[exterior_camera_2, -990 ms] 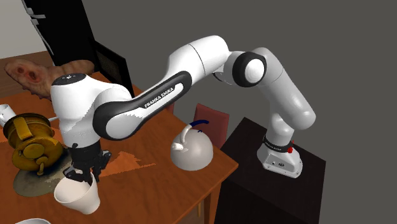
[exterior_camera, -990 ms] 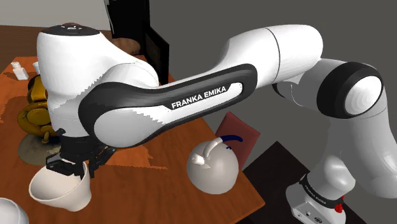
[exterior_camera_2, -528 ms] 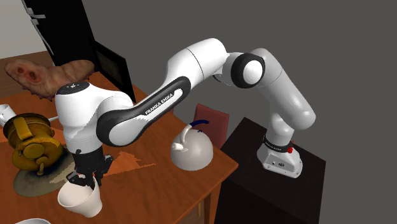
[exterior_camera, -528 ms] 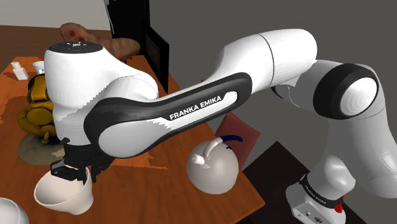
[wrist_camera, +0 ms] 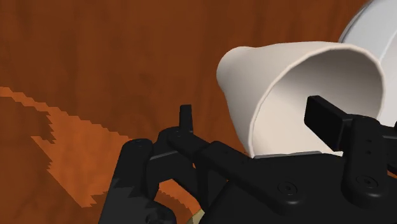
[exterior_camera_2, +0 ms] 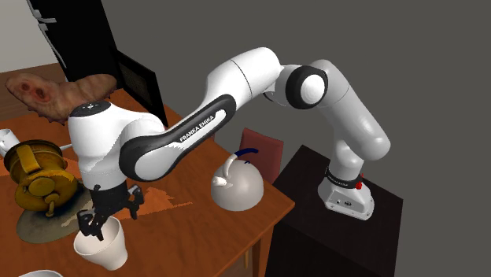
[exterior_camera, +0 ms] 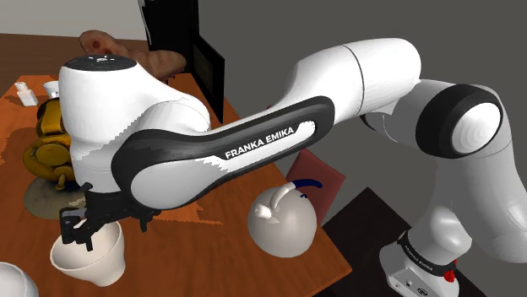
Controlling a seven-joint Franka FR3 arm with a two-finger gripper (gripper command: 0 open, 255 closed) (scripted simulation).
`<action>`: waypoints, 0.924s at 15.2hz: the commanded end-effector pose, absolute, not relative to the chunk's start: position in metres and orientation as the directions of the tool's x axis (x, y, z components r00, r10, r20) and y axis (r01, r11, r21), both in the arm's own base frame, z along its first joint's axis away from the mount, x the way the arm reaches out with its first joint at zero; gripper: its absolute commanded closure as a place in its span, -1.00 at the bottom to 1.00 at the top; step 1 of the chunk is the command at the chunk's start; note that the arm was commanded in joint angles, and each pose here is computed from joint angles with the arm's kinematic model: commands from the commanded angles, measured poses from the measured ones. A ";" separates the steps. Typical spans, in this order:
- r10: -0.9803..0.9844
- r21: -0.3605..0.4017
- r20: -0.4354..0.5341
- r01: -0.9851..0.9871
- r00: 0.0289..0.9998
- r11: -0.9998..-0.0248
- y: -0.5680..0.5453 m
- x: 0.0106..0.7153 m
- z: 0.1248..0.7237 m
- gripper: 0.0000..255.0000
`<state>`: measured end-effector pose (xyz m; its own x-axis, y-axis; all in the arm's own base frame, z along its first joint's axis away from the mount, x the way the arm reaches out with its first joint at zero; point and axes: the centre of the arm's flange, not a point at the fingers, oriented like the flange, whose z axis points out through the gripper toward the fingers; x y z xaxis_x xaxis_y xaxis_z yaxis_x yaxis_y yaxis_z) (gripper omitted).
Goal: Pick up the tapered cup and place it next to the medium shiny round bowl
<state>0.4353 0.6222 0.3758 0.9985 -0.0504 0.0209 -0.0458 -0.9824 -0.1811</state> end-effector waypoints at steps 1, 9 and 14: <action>-0.050 -0.181 0.021 -0.046 0.999 -0.982 0.622 0.435 0.376 -1.00; -0.050 -0.181 0.021 -0.046 0.999 -0.982 0.613 0.434 0.425 -1.00; -0.050 -0.181 0.021 -0.046 0.999 -0.982 0.613 0.434 0.425 -1.00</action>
<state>0.4339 0.6132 0.4250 0.9985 -0.0504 0.0210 -0.0458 -0.9824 -0.1812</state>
